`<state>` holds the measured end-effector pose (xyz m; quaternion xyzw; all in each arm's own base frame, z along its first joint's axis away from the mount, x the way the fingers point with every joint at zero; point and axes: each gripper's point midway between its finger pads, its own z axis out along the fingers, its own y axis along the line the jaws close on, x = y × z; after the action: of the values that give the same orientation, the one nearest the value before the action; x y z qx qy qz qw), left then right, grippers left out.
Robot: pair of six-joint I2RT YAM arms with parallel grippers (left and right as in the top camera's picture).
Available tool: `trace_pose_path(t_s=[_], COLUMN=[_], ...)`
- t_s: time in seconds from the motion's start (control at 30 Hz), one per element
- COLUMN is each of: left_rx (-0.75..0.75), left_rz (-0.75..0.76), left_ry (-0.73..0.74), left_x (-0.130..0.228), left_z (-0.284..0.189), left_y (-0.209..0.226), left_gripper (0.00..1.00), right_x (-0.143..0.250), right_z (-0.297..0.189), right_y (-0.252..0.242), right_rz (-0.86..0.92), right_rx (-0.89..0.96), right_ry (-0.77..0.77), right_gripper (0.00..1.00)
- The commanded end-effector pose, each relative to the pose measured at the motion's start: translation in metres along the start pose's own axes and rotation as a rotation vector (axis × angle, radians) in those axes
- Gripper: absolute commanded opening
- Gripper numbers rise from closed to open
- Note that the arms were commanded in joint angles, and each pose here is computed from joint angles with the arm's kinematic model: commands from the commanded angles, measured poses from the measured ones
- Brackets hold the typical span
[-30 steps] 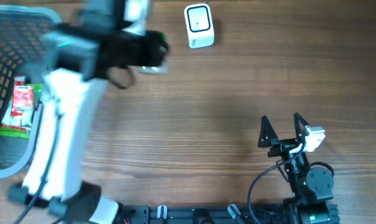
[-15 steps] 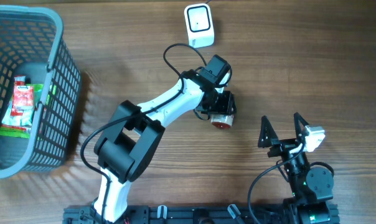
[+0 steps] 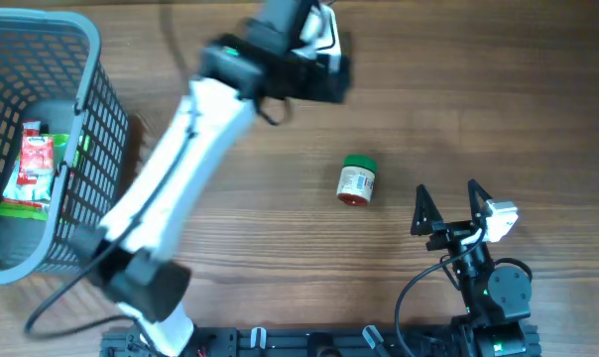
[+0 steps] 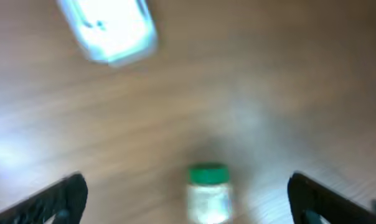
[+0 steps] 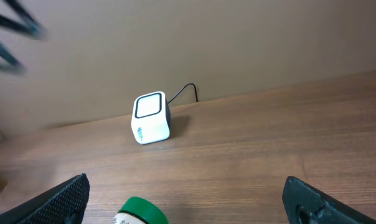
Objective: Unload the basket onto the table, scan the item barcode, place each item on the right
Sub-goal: 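Lift the jar out with the left gripper and set it on the table, then reach the left gripper back into the basket and grasp packets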
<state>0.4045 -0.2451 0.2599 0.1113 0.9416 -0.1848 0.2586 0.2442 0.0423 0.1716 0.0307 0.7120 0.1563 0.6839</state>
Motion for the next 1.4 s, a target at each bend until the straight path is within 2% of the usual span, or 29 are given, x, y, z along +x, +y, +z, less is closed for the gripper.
trace_pose_path(t_s=[0.0,0.07,0.2,0.33,0.43,0.57,0.7,0.8,0.97,1.07,1.13,1.2,1.27,1.3,1.37], left_rx=[-0.445,-0.610,-0.824,-0.802,-0.781,-0.706,-0.443,-0.437,-0.455,-0.430,-0.469,-0.496,-0.488,-0.487,-0.496], left_rz=[0.049,-0.032,-0.203,-0.412,-0.517,-0.569,-0.524,-0.559,-0.602,-0.537,-0.485,-0.459,-0.446,-0.444,-0.428], left_ry=[-0.253,-0.312,-0.314,-0.245,-0.191,-0.170,-0.202,-0.131,-0.008,0.086,0.111,0.118,0.126,0.123,0.074], left_x=[-0.051,-0.045,-0.010,0.042,0.064,0.072,0.072,0.098,0.118,0.127,0.129,0.131,0.133,0.133,0.123], left_z=[-0.138,-0.205,-0.276,-0.290,-0.282,-0.276,-0.278,-0.283,-0.254,-0.210,-0.185,-0.168,-0.153,-0.150,-0.147], left_y=[0.119,0.189,0.298,0.382,0.400,0.377,0.287,0.259,0.266,0.276,0.290,0.299,0.301,0.303,0.310], left_gripper=[1.00,1.00,1.00,1.00,1.00,1.00,1.00,1.00,1.00,0.98,1.00,0.94,0.81,0.80,0.66], right_x=[-0.002,-0.003,-0.003,-0.002,-0.003,-0.003,-0.002,-0.003,-0.003,-0.003,-0.003,-0.002,-0.003,-0.002,-0.002], right_z=[0.000,0.000,0.000,0.000,0.000,0.000,0.000,0.000,0.000,0.000,0.000,0.000,0.000,0.000,0.000], right_y=[-0.002,-0.002,-0.002,-0.002,-0.002,-0.002,-0.002,-0.002,-0.002,-0.002,-0.002,-0.002,-0.002,-0.002,-0.002], right_rz=[-0.003,-0.003,-0.003,-0.002,-0.003,-0.003,-0.003,-0.003,-0.003,-0.002,-0.003,-0.002,-0.003,-0.003,-0.003], right_rx=[0.012,0.012,0.012,0.012,0.012,0.012,0.012,0.012,0.012,0.012,0.012,0.012,0.012,0.012,0.012], right_ry=[-0.012,-0.013,-0.013,-0.012,-0.013,-0.013,-0.012,-0.013,-0.013,-0.013,-0.013,-0.012,-0.013,-0.012,-0.012], right_gripper=[0.99,1.00,1.00,1.00,1.00,1.00,1.00,1.00,1.00,1.00,1.00,1.00,1.00,1.00,1.00])
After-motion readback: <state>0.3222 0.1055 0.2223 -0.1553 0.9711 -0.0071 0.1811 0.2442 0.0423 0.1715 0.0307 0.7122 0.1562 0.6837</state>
